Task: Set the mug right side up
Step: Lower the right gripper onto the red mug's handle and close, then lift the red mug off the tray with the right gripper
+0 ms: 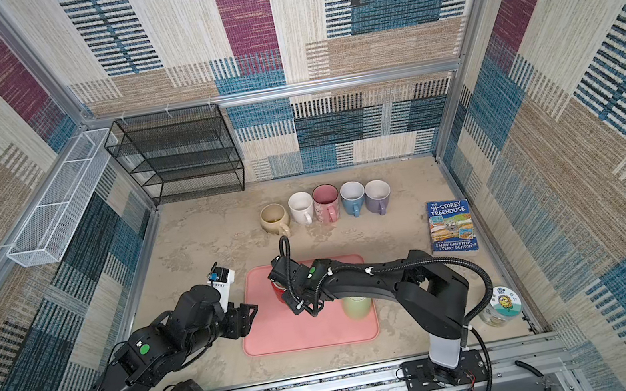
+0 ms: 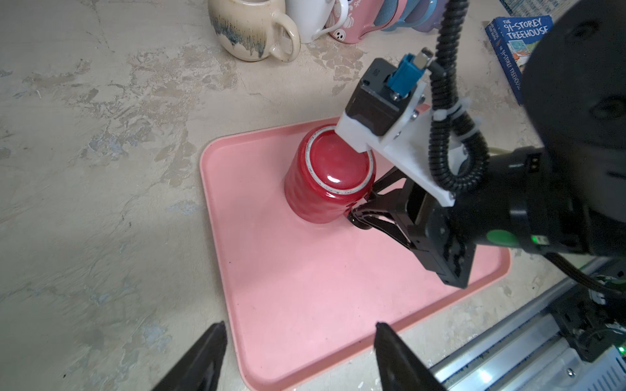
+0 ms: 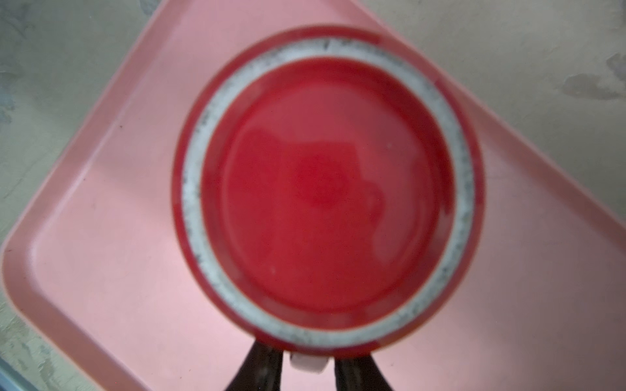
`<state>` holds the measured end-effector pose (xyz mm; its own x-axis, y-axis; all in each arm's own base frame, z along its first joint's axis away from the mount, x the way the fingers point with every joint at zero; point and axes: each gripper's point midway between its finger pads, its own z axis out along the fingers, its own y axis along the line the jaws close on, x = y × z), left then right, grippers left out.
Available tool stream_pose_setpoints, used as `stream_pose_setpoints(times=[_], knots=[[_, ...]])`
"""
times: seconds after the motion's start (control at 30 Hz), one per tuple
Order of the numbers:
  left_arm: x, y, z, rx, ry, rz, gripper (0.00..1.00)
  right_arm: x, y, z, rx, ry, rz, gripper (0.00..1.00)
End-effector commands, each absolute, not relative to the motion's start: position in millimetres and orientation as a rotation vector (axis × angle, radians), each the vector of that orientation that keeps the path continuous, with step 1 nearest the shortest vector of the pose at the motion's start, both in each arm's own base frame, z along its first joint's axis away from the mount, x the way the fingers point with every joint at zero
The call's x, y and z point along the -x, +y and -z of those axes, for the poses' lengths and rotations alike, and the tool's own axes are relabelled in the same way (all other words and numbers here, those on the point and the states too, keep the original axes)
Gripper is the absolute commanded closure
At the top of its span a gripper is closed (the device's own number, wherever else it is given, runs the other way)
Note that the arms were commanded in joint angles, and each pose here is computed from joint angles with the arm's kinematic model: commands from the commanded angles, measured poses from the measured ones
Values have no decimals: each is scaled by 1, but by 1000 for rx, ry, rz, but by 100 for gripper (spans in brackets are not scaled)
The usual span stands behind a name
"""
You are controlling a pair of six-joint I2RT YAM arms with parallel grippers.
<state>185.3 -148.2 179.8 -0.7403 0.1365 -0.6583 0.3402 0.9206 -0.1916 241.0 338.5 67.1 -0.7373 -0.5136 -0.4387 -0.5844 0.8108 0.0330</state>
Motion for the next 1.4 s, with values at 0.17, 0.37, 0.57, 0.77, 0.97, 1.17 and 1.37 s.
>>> stream_pose_setpoints(times=[0.17,0.37,0.57,0.77,0.97,1.17,1.37], knots=[[-185,-150,-179,-311,2382,437,26,-252,328,-66,759,2599,-146,80],[-184,-151,-177,-308,2382,446,27,-256,332,-69,764,2592,-134,78],[-184,-151,-177,-304,2381,452,27,-260,330,-74,764,2585,-98,72],[-184,-151,-177,-305,2376,455,27,-260,330,-70,772,2589,-88,75],[-183,-152,-176,-303,2378,460,27,-261,331,-68,773,2588,-83,84],[-183,-153,-171,-294,2385,473,27,-263,331,-73,770,2573,-87,99],[-183,-157,-169,-286,2360,515,27,-265,338,-91,753,2516,-172,100]])
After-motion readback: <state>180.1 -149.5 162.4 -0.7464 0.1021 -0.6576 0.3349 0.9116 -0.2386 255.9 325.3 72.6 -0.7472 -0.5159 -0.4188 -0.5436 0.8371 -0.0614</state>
